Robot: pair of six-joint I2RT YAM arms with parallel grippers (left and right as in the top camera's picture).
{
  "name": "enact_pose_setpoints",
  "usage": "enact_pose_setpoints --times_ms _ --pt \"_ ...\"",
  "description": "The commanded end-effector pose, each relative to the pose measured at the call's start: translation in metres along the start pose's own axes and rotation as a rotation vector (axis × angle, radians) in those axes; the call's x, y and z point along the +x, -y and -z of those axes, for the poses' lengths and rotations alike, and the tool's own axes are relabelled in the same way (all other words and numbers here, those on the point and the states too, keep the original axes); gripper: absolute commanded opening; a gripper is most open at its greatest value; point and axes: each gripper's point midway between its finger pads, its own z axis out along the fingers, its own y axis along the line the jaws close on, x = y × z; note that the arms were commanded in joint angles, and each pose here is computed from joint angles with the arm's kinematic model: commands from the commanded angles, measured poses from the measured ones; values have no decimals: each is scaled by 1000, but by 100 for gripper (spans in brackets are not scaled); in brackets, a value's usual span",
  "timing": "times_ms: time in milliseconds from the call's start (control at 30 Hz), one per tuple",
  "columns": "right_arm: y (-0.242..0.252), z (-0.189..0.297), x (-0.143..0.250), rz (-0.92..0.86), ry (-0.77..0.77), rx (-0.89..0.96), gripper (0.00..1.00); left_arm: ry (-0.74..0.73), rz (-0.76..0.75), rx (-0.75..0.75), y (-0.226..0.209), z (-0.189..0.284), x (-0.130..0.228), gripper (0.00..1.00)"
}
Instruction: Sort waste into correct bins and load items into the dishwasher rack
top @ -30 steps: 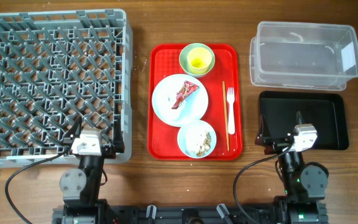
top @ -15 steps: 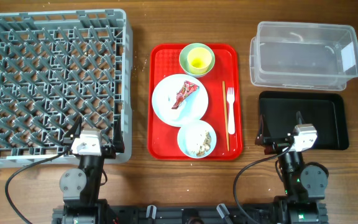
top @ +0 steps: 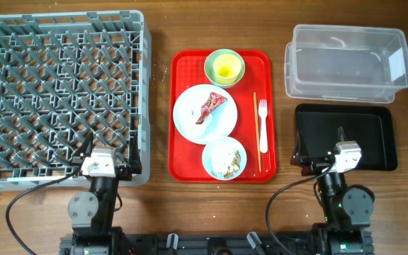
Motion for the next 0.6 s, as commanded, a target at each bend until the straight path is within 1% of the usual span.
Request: enact_pose_setpoints --times_ms 0,333,367,433,467,567 --pt "2 0 -1 -15 6 12 100 -3 -19 18 3 0 2 100" --pt "2 0 -1 -18 5 8 100 -3 -19 18 3 0 2 100" --pt "-2 0 -1 -67 7 -16 100 -3 -19 18 3 0 2 100" --pt "-11 1 -2 -221 3 -67 100 -3 -19 18 3 0 2 100" --pt "-17 1 -3 -394 -8 -105 100 -3 -19 18 3 0 2 100" --pt "-27 2 -4 -1002 -67 -152 100 -3 -19 18 3 0 2 100"
